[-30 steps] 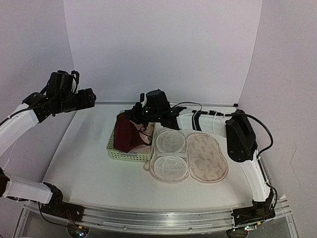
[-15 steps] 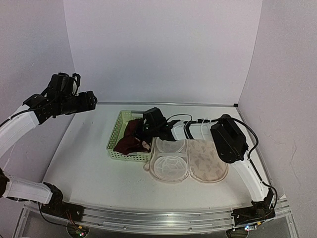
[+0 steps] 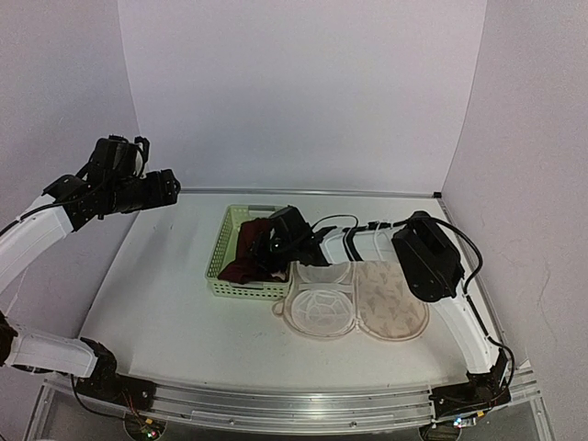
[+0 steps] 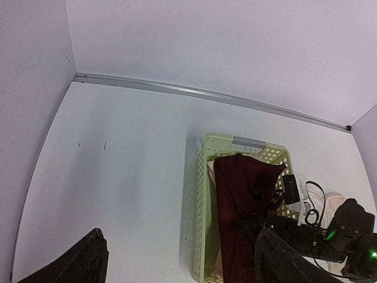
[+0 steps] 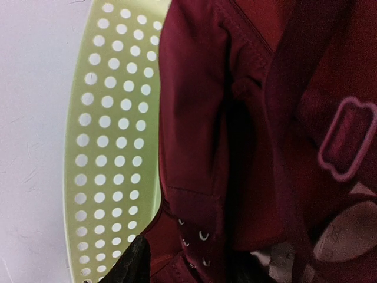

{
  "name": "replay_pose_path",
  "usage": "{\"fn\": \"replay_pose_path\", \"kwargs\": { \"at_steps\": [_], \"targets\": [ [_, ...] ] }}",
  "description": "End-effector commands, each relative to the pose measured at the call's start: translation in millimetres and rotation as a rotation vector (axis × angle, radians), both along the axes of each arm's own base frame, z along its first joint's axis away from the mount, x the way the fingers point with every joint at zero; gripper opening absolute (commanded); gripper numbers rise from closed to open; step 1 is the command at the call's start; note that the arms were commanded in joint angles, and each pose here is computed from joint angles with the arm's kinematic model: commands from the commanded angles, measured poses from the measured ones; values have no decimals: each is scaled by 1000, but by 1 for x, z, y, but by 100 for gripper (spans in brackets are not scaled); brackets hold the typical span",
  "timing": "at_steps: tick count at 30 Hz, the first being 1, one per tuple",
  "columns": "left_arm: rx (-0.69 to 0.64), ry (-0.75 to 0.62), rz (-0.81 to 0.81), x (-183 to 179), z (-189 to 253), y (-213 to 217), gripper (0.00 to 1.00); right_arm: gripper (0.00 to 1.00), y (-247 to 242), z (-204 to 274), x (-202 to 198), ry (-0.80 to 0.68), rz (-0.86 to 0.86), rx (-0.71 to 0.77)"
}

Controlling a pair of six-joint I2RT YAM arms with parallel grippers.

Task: Unzip the laundry bag and remove the bra
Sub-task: Place the bra in the bin, then move the bin to the center of the board.

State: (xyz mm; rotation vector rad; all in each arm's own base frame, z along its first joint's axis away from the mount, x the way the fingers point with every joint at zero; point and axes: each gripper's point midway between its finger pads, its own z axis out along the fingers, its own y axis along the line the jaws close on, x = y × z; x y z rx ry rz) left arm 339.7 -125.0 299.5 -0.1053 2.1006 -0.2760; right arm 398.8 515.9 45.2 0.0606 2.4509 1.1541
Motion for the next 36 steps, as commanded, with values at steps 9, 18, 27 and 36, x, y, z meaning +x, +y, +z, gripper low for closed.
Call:
{"fn": "replay_pose_path", "kwargs": {
  "at_steps": [9,18,27,36],
  "targets": [
    [-24,-61,3,-2,19,2,87,46,-14,93,19,-174,-30,-93],
    [-17,-72,3,-3,23,3,87,47,-46,110,20,-259,-41,-268],
    [-13,-73,-12,-3,23,2,87,51,-81,170,-6,-360,-4,-284],
    [-17,-83,-24,-6,28,1,90,62,-119,129,-26,-302,45,-375]
  ]
}}
